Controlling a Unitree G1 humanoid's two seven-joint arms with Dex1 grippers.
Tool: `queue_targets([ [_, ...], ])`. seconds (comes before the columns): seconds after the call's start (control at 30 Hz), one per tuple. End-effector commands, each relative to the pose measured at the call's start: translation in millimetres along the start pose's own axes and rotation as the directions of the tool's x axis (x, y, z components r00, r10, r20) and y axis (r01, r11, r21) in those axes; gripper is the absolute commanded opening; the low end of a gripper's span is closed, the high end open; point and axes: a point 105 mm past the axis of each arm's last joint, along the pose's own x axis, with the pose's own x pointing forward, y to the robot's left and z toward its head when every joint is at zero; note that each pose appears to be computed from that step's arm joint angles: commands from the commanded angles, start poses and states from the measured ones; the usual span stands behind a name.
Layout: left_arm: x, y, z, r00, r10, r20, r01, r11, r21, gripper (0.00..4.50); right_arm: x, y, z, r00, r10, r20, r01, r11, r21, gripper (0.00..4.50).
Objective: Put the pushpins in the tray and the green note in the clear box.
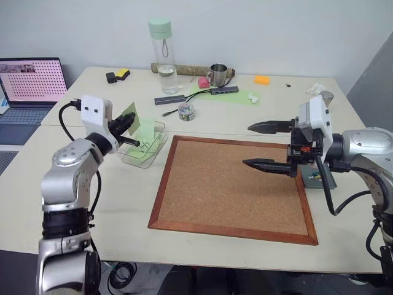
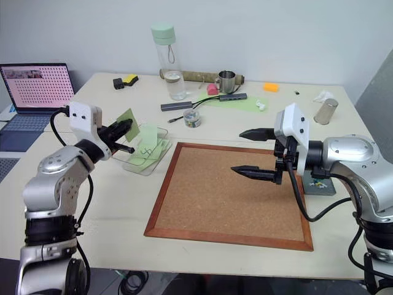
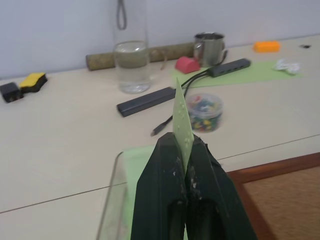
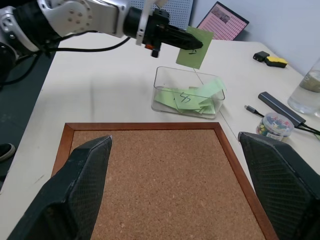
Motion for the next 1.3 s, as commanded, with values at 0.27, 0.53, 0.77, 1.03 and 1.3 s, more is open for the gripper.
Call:
queue_targets([
  [0.27,9.8,-9.4,5.5,0.998,-0.059,0.008,0.059,0.998,0.019,2.11,-8.5,5.6,9.3,1.0,-0.004,0.014,0.004,1.0,-0.028,4.28],
  [0.53,-18.2,-4.9,30.5,0.996,-0.087,0.035,0.08,0.985,0.155,3.86,-17.8,2.4,3.1,0.998,-0.053,-0.013,0.053,0.998,-0.024,4.28],
  [0.77,-73.6,36.8,12.0,0.974,-0.097,-0.206,0.171,0.907,0.386,4.01,-56.1,-16.9,-26.8,0.964,-0.232,-0.127,0.23,0.973,-0.033,4.28],
  [1.03,-147.6,56.0,-41.4,0.834,-0.156,-0.529,0.412,0.815,0.409,4.01,-136.0,-14.9,-82.4,0.841,-0.302,-0.449,0.309,0.949,-0.059,4.28],
  [1.3,-161.4,61.3,-51.6,0.815,-0.18,-0.551,0.424,0.834,0.354,4.01,-179.4,-16.1,-95.4,0.772,-0.338,-0.538,0.366,0.929,-0.058,4.28],
])
